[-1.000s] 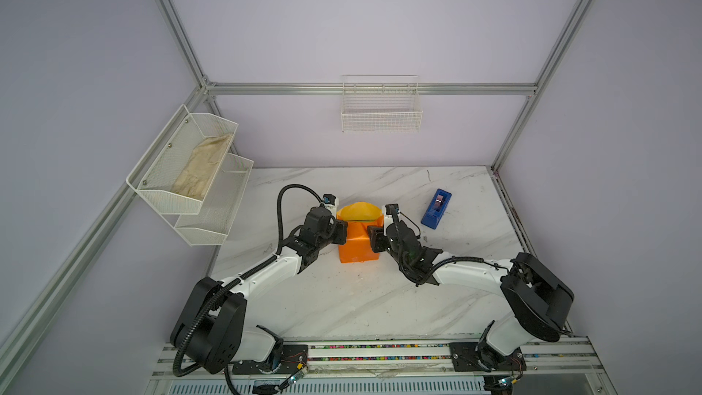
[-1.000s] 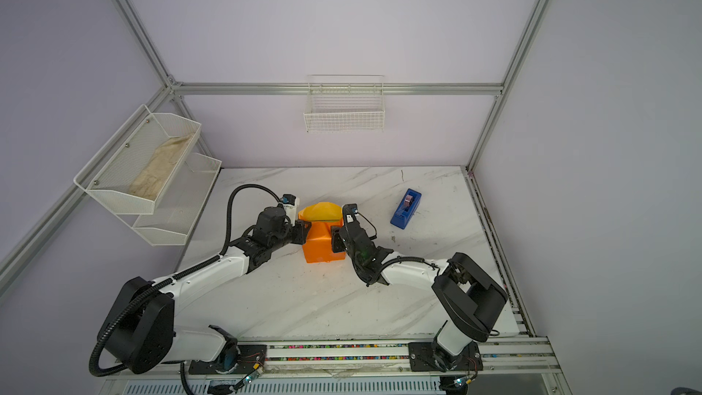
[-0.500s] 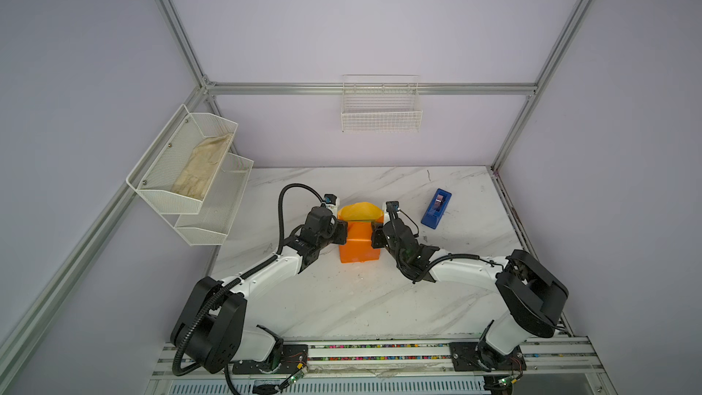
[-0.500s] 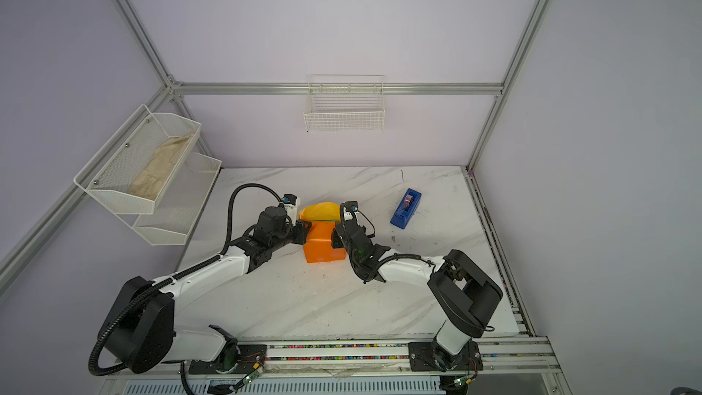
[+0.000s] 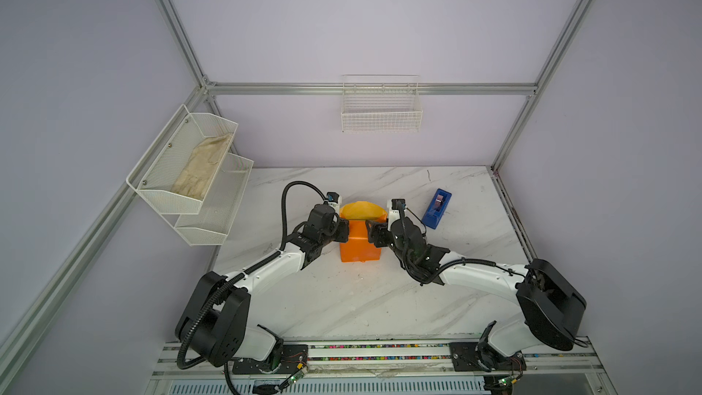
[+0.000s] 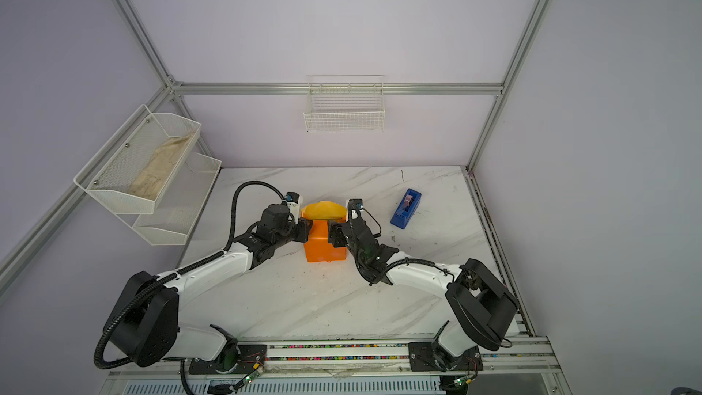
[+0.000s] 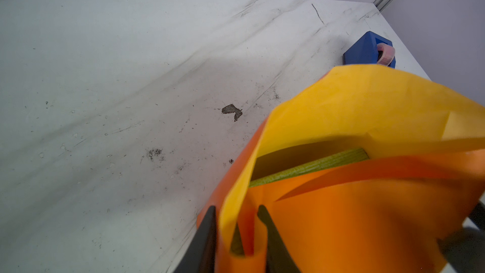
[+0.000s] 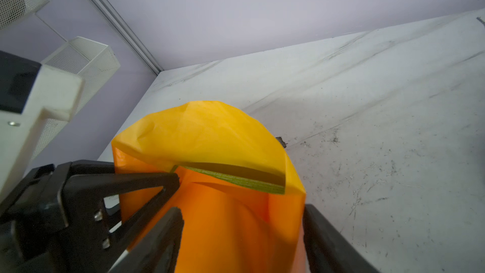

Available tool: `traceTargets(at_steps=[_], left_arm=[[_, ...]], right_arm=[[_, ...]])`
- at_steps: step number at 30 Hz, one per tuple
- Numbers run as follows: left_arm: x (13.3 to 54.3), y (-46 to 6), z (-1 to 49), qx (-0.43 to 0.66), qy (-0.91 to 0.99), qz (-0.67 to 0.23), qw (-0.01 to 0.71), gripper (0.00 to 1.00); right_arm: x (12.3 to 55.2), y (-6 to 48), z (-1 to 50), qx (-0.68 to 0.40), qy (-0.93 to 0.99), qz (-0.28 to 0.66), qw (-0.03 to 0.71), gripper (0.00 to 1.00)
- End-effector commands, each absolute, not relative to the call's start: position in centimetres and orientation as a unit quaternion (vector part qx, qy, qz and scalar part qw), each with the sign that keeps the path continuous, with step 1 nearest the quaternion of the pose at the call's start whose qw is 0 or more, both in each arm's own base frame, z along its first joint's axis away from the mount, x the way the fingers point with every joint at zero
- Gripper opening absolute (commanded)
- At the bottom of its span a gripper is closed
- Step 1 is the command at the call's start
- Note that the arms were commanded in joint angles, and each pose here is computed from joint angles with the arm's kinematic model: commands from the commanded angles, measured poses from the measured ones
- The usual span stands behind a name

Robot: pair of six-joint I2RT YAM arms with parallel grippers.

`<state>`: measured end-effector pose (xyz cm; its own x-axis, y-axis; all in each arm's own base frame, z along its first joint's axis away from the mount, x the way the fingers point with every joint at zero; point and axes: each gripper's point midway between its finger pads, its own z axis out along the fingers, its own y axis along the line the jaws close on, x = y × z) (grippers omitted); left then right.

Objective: Wrap a gift box in wrapping paper
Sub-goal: Fold the wrapping paper for the gift box.

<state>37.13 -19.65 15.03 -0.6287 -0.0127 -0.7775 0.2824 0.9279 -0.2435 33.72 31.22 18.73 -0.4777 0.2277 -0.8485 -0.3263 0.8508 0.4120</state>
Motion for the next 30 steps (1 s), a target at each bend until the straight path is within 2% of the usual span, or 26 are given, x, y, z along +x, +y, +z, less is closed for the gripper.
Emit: traceTargets(at_steps=[1, 4, 6, 11, 14, 15, 17, 19, 23, 30], left_arm=[[36.5, -20.4, 14.2, 0.096, 0.9, -0.168, 0.39, 0.25], [36.5, -20.3, 14.1, 0.095, 0.901, -0.168, 0.39, 0.25], [36.5, -20.3, 14.1, 0.095, 0.901, -0.169, 0.389, 0.25], [36.5, -20.6, 14.9, 0.095, 0.897, -0.178, 0.394, 0.27], [36.8, -20.5, 16.3, 0.085, 0.892, -0.181, 0.406, 0.49], [36.7, -20.4, 18.1, 0.08, 0.882, -0.189, 0.424, 0.57], [36.6, -20.1, 19.5, 0.066, 0.876, -0.195, 0.437, 0.66], [36.5, -19.5, 20.3, 0.044, 0.874, -0.193, 0.443, 0.71], [35.9, -18.2, 21.0, -0.017, 0.873, -0.2, 0.445, 0.73], [35.3, -17.3, 18.8, -0.079, 0.864, -0.21, 0.451, 0.7]], right_arm=[[33.7, 31.7, 17.5, -0.015, 0.818, 0.289, 0.496, 0.79], [34.2, 31.7, 15.9, -0.006, 0.828, 0.277, 0.488, 0.78], [34.6, 31.6, 15.1, 0.003, 0.831, 0.27, 0.486, 0.74], [35.0, 31.6, 14.0, -0.003, 0.842, 0.253, 0.477, 0.45], [34.9, 31.6, 13.6, -0.004, 0.849, 0.249, 0.467, 0.41], [34.8, 31.7, 13.6, -0.005, 0.849, 0.251, 0.465, 0.38], [34.8, 31.7, 13.5, -0.003, 0.851, 0.252, 0.46, 0.33], [34.8, 31.8, 13.3, -0.004, 0.855, 0.249, 0.454, 0.3], [34.8, 32.0, 13.1, -0.004, 0.86, 0.247, 0.447, 0.28], [34.9, 32.4, 12.8, -0.002, 0.867, 0.246, 0.434, 0.27]])
